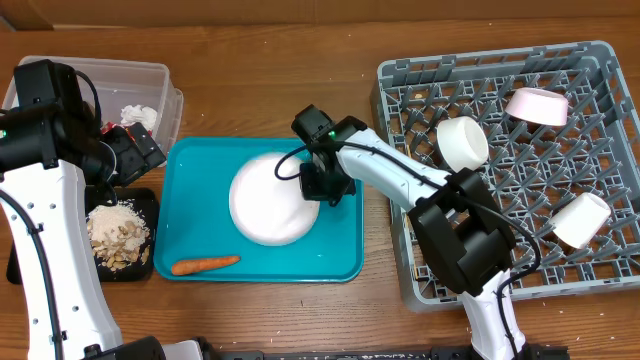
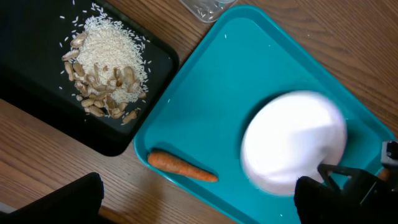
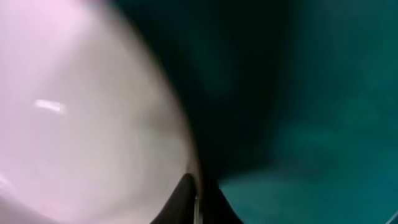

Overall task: Sort waste into correct bins and load items into the dishwasher
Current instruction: 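Grasp the white plate with the right gripper and lift it, then place the white plate upright in the back of the dish rack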

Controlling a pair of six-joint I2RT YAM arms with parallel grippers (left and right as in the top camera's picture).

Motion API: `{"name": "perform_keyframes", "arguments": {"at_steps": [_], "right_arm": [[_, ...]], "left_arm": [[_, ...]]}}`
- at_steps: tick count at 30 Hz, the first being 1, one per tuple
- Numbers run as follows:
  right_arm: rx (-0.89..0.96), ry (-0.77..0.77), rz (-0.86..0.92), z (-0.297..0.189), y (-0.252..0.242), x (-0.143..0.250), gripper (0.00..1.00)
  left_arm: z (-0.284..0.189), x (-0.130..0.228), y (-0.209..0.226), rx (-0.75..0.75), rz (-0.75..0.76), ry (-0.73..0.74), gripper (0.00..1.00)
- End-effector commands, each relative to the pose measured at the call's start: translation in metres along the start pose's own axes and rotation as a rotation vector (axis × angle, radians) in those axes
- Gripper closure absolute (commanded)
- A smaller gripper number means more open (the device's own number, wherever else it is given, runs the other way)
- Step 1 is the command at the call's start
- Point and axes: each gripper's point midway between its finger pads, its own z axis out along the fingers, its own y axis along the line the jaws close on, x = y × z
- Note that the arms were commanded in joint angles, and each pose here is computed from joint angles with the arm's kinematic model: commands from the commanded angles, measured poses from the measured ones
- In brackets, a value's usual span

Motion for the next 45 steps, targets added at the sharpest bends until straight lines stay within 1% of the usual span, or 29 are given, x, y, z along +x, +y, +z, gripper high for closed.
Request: {"name": "perform_keyframes", "arguments": {"at_steps": [1,3,6,9,11,14,17,20,22,25,32,36,41,45], "right_arm": [[0.08,-0.043,0.023,-0.01,-0.017,-0.013,0.96],[0.137,-0.101,0.048,-0.039,-0.031,-0.027,0.96],[0.237,-0.217,0.093,-0.098,-0.058,-0.049,0.96],[0.365,-0.377,0.153,-0.18,-0.093,-0.064,0.96],[0.465,-0.492,0.202,-0.232,-0.119,-0.066,0.96],[0.661,-0.693,0.326,-0.31,-0.165,-0.055,0.96],[0.867,-0.848,0.477,-0.371,-0.207,-0.03,0.96],[1.009,-0.923,0.613,-0.403,-0.241,-0.007,0.96],[1.065,-0.929,0.683,-0.411,-0.261,0.002,0.96],[1.097,-0.918,0.78,-0.408,-0.288,0.009,0.96],[1.191,-0.86,0.883,-0.379,-0.341,0.014,0.96],[1.205,-0.844,0.894,-0.355,-0.355,0.01,0.96],[1.205,-0.793,0.814,-0.319,-0.361,-0.001,0.96],[1.177,-0.747,0.803,-0.292,-0.363,0.002,0.96]], "left_arm": [[-0.002,-0.002,0.001,-0.001,-0.009,-0.008,0.0],[-0.002,-0.002,0.001,-0.001,-0.009,-0.009,0.0],[-0.002,-0.002,0.001,-0.001,-0.009,-0.009,0.0],[-0.002,-0.002,0.001,-0.001,-0.006,-0.009,0.0],[-0.002,-0.002,0.001,-0.001,-0.006,-0.009,0.0],[-0.002,-0.002,0.001,-0.001,-0.006,-0.01,0.0],[-0.002,-0.002,0.001,-0.001,-0.006,-0.01,0.0],[-0.002,-0.002,0.001,-0.001,-0.006,-0.01,0.0],[-0.002,-0.002,0.001,-0.001,-0.006,-0.01,0.0],[-0.002,-0.002,0.001,-0.001,-0.006,-0.009,0.0],[-0.002,-0.002,0.001,-0.001,-0.006,-0.009,0.0],[-0.002,-0.002,0.001,-0.001,-0.006,-0.009,0.0],[-0.002,-0.002,0.001,-0.001,-0.006,-0.01,0.0],[-0.002,-0.002,0.001,-0.001,-0.007,-0.01,0.0]]}}
